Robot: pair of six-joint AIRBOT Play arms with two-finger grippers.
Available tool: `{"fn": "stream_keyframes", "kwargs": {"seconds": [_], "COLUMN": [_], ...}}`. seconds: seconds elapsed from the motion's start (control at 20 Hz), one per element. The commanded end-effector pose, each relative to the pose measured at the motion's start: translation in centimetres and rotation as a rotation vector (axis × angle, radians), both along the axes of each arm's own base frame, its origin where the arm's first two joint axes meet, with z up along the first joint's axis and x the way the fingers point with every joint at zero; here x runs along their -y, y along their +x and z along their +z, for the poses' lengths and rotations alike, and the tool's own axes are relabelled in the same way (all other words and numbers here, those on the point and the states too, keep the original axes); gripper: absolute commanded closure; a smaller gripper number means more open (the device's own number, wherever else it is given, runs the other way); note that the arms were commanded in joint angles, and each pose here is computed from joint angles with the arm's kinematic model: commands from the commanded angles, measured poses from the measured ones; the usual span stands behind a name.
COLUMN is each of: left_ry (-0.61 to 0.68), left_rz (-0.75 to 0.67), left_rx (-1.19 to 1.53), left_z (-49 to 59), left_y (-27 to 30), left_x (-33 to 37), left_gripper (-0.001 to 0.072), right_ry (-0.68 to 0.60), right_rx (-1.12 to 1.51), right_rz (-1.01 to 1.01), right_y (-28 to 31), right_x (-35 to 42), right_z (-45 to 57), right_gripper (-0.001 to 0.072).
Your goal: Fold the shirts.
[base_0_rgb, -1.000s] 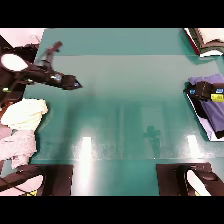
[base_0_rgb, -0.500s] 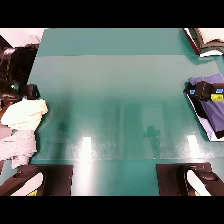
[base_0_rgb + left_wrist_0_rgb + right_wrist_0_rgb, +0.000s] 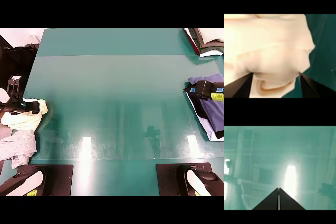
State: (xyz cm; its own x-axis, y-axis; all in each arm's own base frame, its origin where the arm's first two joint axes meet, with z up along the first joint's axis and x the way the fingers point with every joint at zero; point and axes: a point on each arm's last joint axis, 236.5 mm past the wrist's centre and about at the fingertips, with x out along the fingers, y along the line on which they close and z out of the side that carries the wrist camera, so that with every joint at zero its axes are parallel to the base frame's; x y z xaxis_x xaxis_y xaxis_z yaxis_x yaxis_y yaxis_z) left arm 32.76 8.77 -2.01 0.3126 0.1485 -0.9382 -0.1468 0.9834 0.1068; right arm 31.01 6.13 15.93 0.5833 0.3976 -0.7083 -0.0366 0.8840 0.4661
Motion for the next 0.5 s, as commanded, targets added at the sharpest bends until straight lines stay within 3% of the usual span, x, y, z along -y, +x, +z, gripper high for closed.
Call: {"fn": "stream_keyframes", "kwargs": {"seconds": [0.0,0.05,0.1,0.15,0.3,0.45], "left_ry": [-0.011,-0.015,-0.020,-0.031,-0.107,-0.155], "left_rz": [0.064,0.065,0.066,0.071,0.060,-0.077], "left_rx": [0.033,0.044,0.053,0.061,0.107,0.240], "left_z": [-0.9,-0.8,-0.6,-0.2,3.3,10.5], "left_y": [0.8,1.0,1.2,1.5,2.5,3.7], "left_x": [-0.5,-0.4,-0.3,-0.1,1.8,6.2], "left_gripper": [0.0272,0.0484,0.0648,0.0681,0.0683,0.0683], "right_ry": [-0.001,0.000,-0.001,-0.001,-0.001,-0.001], "right_rx": [0.019,0.020,0.022,0.024,0.037,0.068], "right_rz": [-0.010,-0.010,-0.012,-0.013,-0.020,-0.035], "right_y": [0.4,0.4,0.4,0.5,0.8,1.4], "right_x": [0.1,0.1,0.2,0.2,0.3,0.5], "right_z": [0.3,0.3,0.4,0.4,0.6,1.2], "right_gripper": [0.0690,0.0689,0.0689,0.0689,0.0689,0.0689]}}
